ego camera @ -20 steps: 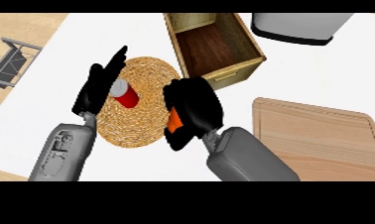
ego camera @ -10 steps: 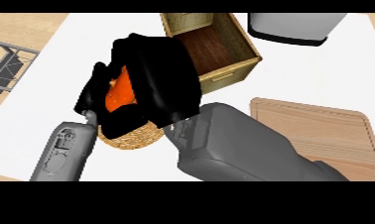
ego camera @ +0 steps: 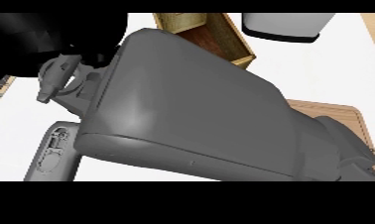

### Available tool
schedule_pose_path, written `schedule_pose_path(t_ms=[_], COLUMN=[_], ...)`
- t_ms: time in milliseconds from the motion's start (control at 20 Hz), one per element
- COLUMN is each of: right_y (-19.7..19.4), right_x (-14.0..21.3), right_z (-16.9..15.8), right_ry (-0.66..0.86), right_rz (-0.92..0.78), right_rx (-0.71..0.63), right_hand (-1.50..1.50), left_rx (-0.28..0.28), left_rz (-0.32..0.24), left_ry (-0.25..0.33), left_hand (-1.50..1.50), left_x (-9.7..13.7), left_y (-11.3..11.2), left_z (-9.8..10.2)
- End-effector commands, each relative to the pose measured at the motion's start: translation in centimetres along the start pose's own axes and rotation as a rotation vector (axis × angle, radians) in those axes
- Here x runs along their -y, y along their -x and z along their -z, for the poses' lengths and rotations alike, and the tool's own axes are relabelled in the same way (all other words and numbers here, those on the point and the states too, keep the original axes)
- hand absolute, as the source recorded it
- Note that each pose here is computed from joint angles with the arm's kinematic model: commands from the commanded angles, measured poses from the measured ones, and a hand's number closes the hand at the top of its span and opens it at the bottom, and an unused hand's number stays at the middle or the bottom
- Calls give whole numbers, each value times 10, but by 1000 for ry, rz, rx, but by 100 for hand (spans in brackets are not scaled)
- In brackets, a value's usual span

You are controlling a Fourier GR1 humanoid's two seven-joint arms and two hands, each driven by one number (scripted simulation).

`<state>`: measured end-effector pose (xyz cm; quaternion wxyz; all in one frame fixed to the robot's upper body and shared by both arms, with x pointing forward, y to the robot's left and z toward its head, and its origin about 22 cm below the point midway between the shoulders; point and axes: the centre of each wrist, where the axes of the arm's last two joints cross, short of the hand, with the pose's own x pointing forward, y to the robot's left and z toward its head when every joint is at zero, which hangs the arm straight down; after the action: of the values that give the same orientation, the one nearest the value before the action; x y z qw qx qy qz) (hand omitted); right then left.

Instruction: Pick the squash from the cutting board and place it in the basket

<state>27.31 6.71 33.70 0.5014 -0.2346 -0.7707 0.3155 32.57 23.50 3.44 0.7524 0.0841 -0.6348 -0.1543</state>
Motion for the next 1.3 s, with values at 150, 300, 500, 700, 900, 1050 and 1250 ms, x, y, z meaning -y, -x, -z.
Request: schedule_pose_path(t_ms=[150, 300, 500, 700, 900, 1050, 1250], right_y=[-48, -55, -41, -22, 25, 25, 54], right_x=[9, 12, 12, 13, 26, 31, 14], right_z=[36, 51, 75, 92, 113, 116, 119], right_ry=[37, 67, 35, 10, 12, -15, -50], right_rz=[-203, -345, -478, -503, -490, -497, -451], right_rx=[-152, -199, -272, -305, -318, -271, -243], right_hand=[150, 150, 150, 150, 150, 150, 150], left_rx=[-4, -19, -22, -19, -30, -35, -54], left_rz=[-12, -7, -13, -27, -20, -29, -38], left_ry=[-63, -55, -65, -72, -80, -113, -110], left_hand=[0, 0, 0, 0, 0, 0, 0], left_x=[-16, -22, -20, -26, -22, -24, -33], left_y=[-2, 5, 8, 17, 26, 20, 24], left_z=[-1, -7, -12, -18, -24, -11, -24])
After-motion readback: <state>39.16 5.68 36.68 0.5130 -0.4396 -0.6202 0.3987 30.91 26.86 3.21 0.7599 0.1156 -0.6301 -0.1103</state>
